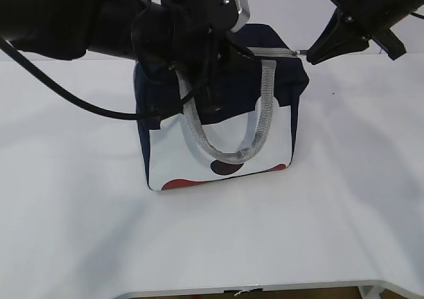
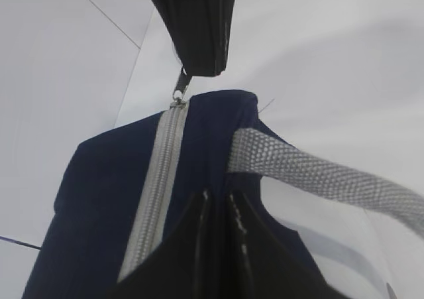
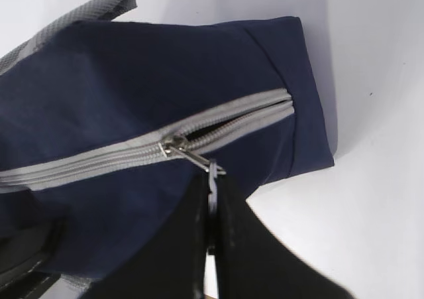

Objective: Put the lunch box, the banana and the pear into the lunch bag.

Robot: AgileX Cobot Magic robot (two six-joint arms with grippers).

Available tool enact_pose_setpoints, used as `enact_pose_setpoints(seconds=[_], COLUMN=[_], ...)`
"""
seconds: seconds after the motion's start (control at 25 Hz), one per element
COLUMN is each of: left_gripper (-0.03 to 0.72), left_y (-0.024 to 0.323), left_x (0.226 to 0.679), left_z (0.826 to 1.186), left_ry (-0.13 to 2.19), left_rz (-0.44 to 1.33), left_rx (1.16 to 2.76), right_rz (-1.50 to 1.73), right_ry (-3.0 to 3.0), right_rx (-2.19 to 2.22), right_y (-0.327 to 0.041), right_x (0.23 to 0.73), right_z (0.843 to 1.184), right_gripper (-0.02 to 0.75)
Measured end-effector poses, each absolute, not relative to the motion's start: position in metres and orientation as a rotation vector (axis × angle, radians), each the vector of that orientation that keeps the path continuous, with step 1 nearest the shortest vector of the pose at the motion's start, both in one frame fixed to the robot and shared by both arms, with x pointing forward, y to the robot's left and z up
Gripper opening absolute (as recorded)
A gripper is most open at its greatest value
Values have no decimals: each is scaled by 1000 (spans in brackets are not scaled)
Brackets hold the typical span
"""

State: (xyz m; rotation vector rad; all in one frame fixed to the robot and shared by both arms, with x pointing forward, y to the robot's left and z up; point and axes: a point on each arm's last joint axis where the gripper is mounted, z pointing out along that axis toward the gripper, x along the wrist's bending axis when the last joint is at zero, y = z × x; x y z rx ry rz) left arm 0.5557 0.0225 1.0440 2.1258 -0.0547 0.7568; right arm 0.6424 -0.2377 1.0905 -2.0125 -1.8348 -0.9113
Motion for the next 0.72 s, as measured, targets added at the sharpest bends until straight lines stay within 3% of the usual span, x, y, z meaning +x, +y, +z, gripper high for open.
enact_pose_setpoints(seconds=[0.72], left_gripper=[-8], left_y=[30], left_x=[556], left_z=[1041], left_ry=[-61], left_rz=[872], left_rx=[2169], right_rz=[-907], right_ry=[-1741], right_rx=[-2073], right_y=[-251], right_x=[644], right_z=[1091], right_gripper=[18])
